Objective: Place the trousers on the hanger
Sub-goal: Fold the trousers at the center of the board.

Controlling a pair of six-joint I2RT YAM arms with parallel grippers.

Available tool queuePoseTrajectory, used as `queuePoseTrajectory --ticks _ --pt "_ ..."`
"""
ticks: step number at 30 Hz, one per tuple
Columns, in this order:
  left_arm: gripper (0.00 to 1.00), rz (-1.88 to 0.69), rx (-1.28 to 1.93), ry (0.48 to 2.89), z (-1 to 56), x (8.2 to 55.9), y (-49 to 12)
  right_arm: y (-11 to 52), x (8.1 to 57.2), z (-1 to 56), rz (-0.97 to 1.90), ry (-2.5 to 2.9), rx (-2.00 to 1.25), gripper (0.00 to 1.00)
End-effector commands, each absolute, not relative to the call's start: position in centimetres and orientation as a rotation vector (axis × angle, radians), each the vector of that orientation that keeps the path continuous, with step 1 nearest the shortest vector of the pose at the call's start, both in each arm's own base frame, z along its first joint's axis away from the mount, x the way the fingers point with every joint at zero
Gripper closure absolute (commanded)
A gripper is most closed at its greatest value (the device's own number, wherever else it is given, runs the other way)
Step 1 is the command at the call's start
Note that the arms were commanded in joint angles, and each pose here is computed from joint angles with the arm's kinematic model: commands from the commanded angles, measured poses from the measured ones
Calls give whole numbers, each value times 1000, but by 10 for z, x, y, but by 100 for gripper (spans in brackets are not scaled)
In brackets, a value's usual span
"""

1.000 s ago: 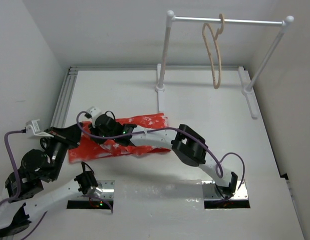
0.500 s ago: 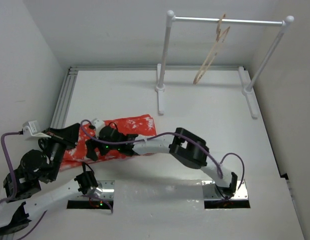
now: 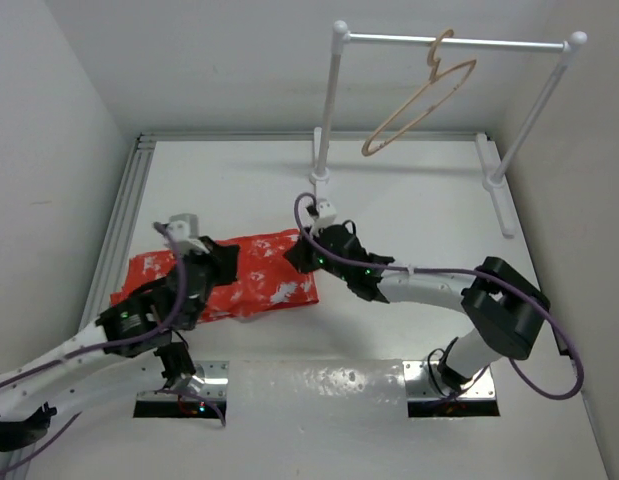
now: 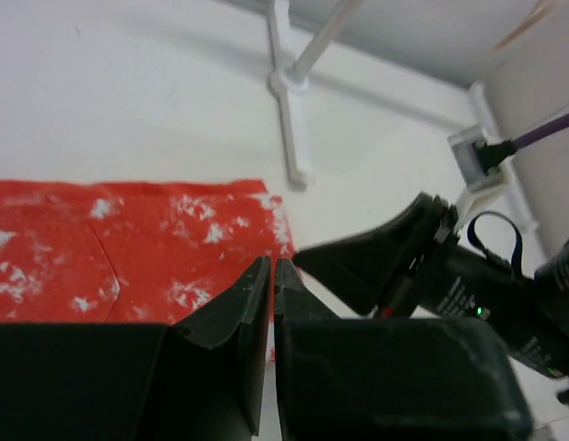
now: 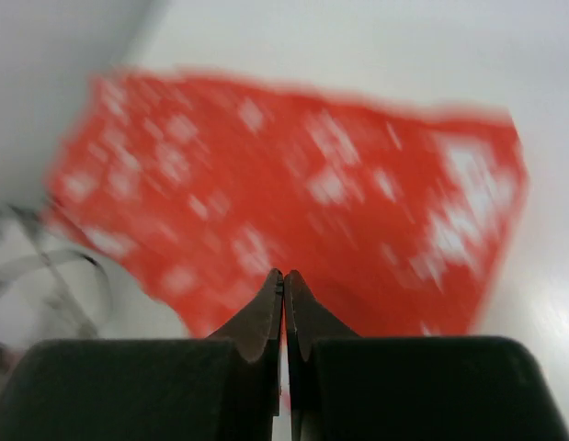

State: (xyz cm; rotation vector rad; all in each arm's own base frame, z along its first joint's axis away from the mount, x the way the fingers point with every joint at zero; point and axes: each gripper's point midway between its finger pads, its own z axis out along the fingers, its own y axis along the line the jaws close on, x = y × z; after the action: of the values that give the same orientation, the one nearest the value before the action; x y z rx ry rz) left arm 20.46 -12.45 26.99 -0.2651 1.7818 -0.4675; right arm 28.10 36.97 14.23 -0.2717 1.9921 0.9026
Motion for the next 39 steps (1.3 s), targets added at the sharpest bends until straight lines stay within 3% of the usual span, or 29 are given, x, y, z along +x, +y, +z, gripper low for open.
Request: queuePoseTrajectory --ticks 1,6,13,14,17,18,19,22,27,31,32,34,35,37,39 --pt "95 -560 -263 1799 248 213 -161 328 263 73 777 2148 -219 100" --pt "94 -501 -293 1902 187 225 -176 309 241 12 765 2309 -172 100" --pt "93 -428 -406 2019 104 247 -145 286 242 28 697 2244 -139 100" --pt "93 -407 -446 2022 98 251 -135 284 245 40 694 2217 -132 97" --pt "91 -357 -525 2045 83 251 -117 288 259 60 653 2174 -173 68" --pt "90 -334 -554 2063 71 247 -110 291 263 61 635 2183 -182 53" --pt "90 -330 -583 2072 65 245 -105 293 268 62 621 2194 -189 47" --pt "89 -326 -677 2107 45 239 -87 303 289 58 627 2226 -148 36" --pt "79 -349 -746 2099 30 234 -72 315 327 33 677 2287 -27 34" --pt "72 -349 -727 2131 25 232 -71 322 340 14 720 2311 26 38" --pt "72 -344 -726 2136 24 233 -71 322 339 10 742 2318 55 51" --pt "71 -348 -720 2141 25 236 -71 320 341 7 776 2295 104 68" --pt "71 -360 -726 2149 23 239 -71 318 345 14 791 2259 126 88" --pt "71 -407 -721 2118 30 251 -75 303 340 10 776 2255 178 99" --pt "72 -433 -738 2154 23 256 -75 290 346 21 765 2203 230 100"
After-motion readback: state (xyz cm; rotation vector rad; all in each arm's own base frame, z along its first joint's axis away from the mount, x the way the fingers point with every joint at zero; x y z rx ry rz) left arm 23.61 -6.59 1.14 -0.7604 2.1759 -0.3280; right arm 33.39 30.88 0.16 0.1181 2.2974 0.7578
